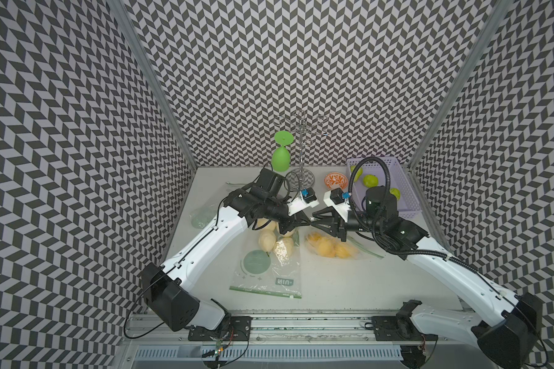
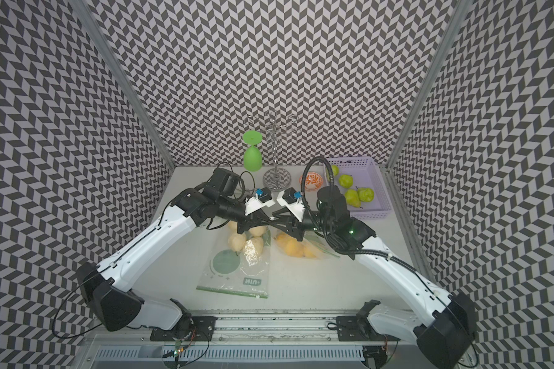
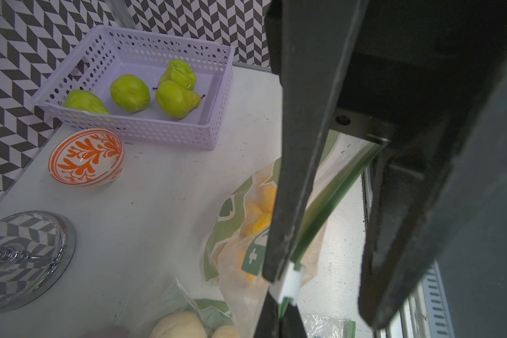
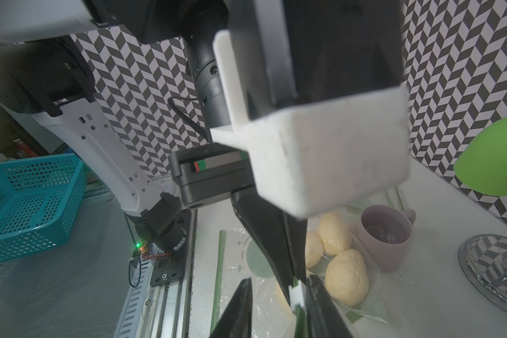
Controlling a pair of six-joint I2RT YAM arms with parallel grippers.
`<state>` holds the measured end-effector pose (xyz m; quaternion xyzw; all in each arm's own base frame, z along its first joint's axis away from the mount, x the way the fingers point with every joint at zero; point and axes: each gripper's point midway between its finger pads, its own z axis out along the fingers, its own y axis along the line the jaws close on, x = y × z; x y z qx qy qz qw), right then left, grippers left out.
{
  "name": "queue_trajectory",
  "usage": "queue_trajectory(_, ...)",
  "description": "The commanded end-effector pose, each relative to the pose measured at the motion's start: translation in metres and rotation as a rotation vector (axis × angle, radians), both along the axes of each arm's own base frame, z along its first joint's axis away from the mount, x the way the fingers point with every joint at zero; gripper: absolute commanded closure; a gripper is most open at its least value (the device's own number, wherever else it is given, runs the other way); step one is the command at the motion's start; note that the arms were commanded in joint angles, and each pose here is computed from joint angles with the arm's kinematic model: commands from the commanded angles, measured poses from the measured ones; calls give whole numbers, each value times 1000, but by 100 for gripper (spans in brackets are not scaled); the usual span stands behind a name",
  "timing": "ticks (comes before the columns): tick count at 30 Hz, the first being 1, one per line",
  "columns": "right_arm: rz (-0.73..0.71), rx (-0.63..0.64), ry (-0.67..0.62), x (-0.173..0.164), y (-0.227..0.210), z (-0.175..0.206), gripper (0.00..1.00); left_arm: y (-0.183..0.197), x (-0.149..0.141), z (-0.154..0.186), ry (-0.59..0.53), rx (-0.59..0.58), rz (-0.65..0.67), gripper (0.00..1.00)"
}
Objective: Open the zip-top bag and take out the pear
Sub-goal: Unzip the zipper on the zipper food storage bag.
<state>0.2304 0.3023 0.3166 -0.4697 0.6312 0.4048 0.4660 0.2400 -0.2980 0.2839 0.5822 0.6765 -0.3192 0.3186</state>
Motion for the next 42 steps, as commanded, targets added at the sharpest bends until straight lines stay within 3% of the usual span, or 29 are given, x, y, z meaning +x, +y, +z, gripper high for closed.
queue_trajectory(1,7,5,-48,4,5,0,70,-5,-2,16,-11,-34,-17,100)
queue_trajectory(8,-8,1,-53,8,5,-2,74,-4,-2,18,-15,-37,-13,100)
queue_trajectory(17,-14,-2,-47,10,6,-4,99,-4,-4,23,-24,-46,-18,100)
queue_trajectory(26,-108,-31,-69,15,-8,-1,100,0,3,37,-74,-43,15,100)
queue_trajectory(42,-416,-84,44,10,-66,-24,100,57,81,93,-235,-140,353,100)
